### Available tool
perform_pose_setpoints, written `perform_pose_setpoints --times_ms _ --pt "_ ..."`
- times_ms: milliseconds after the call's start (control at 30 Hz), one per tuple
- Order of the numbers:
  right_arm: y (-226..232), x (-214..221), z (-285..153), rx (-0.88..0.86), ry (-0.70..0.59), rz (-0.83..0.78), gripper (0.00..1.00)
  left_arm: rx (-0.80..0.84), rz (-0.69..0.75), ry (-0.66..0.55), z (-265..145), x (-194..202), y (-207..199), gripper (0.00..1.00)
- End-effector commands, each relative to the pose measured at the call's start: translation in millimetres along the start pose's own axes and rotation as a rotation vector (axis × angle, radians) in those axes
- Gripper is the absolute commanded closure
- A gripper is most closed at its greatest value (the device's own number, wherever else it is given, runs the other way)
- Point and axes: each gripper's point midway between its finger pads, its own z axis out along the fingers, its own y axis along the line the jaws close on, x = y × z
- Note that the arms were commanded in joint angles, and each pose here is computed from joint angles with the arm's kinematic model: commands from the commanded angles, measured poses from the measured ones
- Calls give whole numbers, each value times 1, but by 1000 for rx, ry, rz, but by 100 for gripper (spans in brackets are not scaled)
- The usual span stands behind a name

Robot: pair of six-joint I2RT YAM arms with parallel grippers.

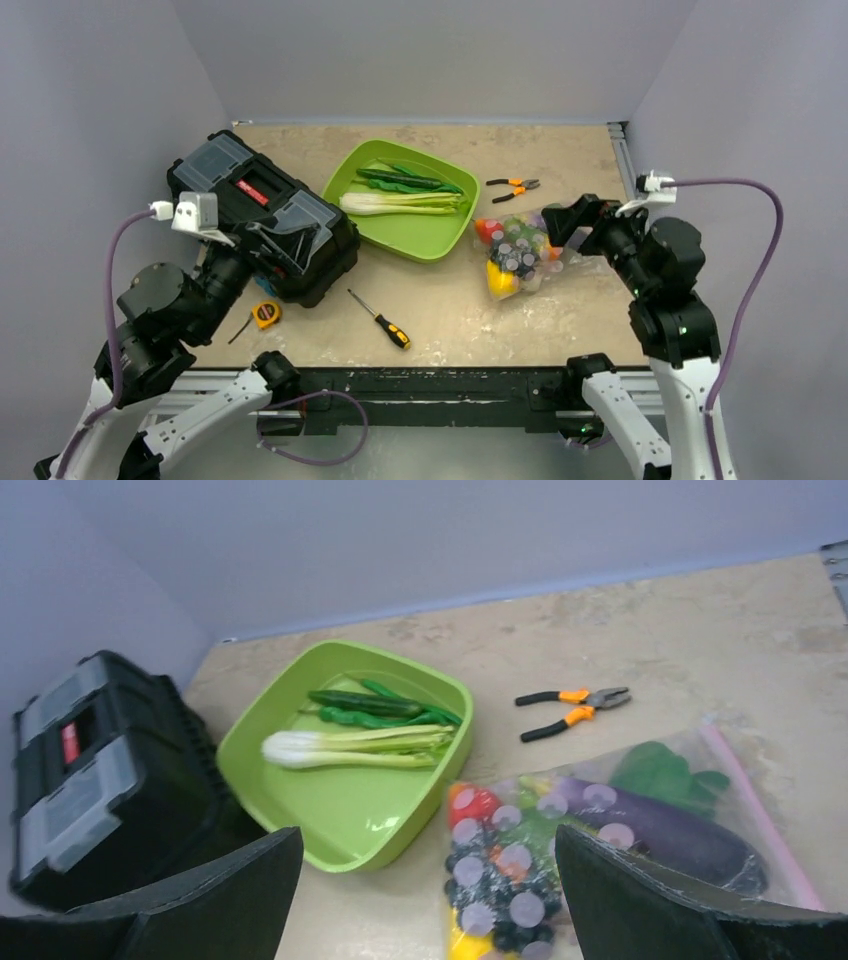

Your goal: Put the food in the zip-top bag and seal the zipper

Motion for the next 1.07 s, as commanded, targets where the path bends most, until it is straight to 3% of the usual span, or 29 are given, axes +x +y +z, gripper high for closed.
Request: perform_pose_setpoints --times_ms 0,100,333,533,700,1033 --pt "18 17 -8 -127 -10 63 1 61 -102 -141 -16 -15 -1 0" --pt "23 26 -22 -170 -17 65 1 109 -93 -175 -24 -3 3 0" --pt "26 29 -53 -231 -167 101 1 332 -9 -231 -43 17 -16 0" --pt "16 56 -53 -243 -210 188 1 542 8 -312 -57 29 -41 0" --pt "19 58 -61 -310 -311 213 1 633 -16 -363 -57 43 -49 0" --pt "-3 49 -60 -188 -376 249 1 637 4 -391 -58 37 -50 0"
